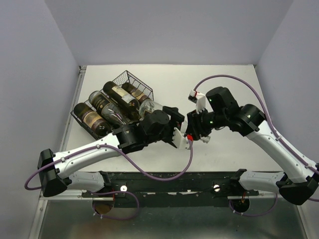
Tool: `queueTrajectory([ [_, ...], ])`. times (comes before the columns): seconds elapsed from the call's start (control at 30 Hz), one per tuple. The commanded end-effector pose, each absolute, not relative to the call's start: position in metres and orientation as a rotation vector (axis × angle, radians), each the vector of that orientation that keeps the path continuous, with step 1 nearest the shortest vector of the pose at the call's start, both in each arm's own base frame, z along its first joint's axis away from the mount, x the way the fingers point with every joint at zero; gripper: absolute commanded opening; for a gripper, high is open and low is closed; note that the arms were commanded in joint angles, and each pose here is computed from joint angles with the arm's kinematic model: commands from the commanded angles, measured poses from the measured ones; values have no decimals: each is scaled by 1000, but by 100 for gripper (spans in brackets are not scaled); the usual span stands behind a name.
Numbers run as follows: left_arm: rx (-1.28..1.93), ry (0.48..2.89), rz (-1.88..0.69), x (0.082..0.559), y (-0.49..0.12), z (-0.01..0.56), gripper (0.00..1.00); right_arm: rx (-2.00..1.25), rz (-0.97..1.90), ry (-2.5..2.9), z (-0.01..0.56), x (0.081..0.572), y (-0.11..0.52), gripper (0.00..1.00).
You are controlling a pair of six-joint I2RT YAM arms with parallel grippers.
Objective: Put the wine bottle on the wine rack
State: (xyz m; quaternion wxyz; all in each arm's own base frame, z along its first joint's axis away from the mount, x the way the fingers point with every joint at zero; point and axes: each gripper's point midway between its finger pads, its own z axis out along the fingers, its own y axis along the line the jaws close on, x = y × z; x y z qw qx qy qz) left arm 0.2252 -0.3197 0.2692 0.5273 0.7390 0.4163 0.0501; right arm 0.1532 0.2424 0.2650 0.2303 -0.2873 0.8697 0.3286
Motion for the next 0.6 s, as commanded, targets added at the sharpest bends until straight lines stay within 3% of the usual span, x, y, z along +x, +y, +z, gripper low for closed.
queueTrajectory([
  [0.0, 1540, 913, 155, 236, -326, 350, 0, -784, 844, 2458, 245, 151, 235, 57],
  [0.13, 1521, 929, 129, 235, -327, 355, 0, -790, 841, 2474, 241, 148, 234, 53],
  [0.2, 1507, 929, 116, 234, -328, 359, 0, -795, 841, 2474, 240, 148, 235, 30],
  [0.23, 1490, 927, 112, 234, -328, 363, 0, -793, 844, 2473, 241, 148, 235, 7],
  [0.27, 1473, 921, 109, 234, -328, 366, 0, -794, 844, 2467, 242, 149, 235, 1],
  [0.37, 1422, 898, 116, 235, -326, 373, 10, -789, 829, 2450, 245, 154, 237, 1],
  [0.43, 1410, 888, 133, 236, -324, 373, 27, -780, 824, 2438, 248, 157, 237, 1],
  [0.57, 1365, 844, 207, 241, -317, 374, 77, -750, 819, 2390, 258, 165, 240, 1],
])
